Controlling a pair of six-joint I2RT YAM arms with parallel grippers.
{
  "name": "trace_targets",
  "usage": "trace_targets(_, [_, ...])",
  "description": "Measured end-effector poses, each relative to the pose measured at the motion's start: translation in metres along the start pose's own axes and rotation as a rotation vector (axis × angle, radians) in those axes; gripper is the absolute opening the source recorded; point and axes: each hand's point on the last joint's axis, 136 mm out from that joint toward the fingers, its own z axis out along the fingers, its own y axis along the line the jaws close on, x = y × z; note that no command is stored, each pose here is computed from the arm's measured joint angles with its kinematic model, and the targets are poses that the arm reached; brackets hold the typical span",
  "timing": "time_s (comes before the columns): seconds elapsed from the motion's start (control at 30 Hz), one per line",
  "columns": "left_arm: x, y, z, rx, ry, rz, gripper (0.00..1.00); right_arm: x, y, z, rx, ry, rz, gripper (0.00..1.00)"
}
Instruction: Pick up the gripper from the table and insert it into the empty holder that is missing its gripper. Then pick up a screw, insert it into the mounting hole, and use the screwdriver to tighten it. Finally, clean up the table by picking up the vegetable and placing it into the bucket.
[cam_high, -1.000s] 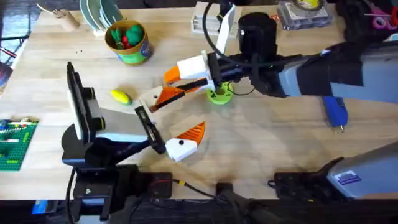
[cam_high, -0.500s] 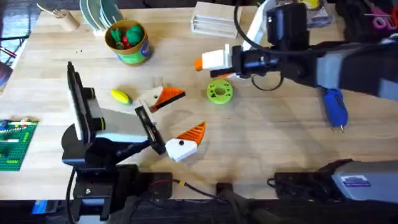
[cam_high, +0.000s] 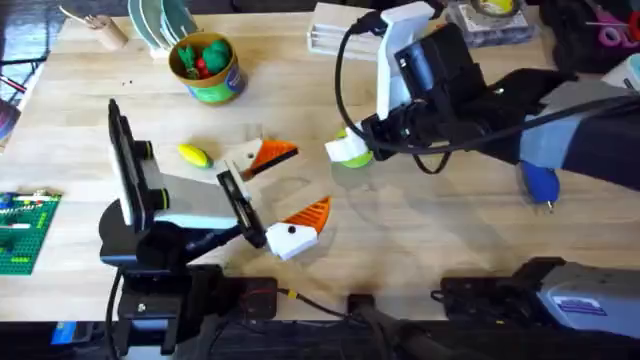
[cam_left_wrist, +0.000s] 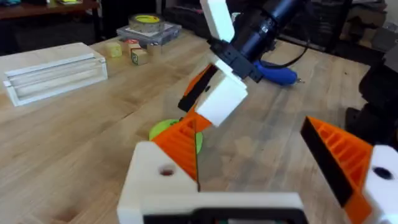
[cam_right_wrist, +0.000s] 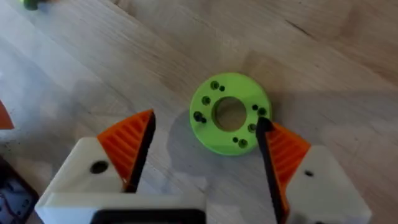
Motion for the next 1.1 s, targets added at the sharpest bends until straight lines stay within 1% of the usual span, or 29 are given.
trace_targets(0.23, [0.0,0.0,0.0,0.0,0.0,0.0,0.993,0.004,0.004,0.008,0.028,0.015,-0.066,0.994])
trace_targets(0.43, [0.0,0.0,0.0,0.0,0.0,0.0,0.994,0.021,0.006,0.025,0.057,0.083,-0.102,0.981])
trace_targets(0.7, [0.0,0.0,0.0,0.0,0.0,0.0,0.993,0.014,0.019,0.033,0.101,0.093,-0.21,0.826])
trace_targets(0.83, [0.0,0.0,0.0,0.0,0.0,0.0,0.992,0.016,0.018,0.036,0.138,0.103,-0.254,0.792])
trace_targets(0.9, [0.0,0.0,0.0,0.0,0.0,0.0,0.993,0.016,0.017,0.036,0.15,0.103,-0.272,0.759])
trace_targets(1.1, [0.0,0.0,0.0,0.0,0.0,0.0,0.993,0.017,0.013,0.038,0.172,0.113,-0.293,0.581])
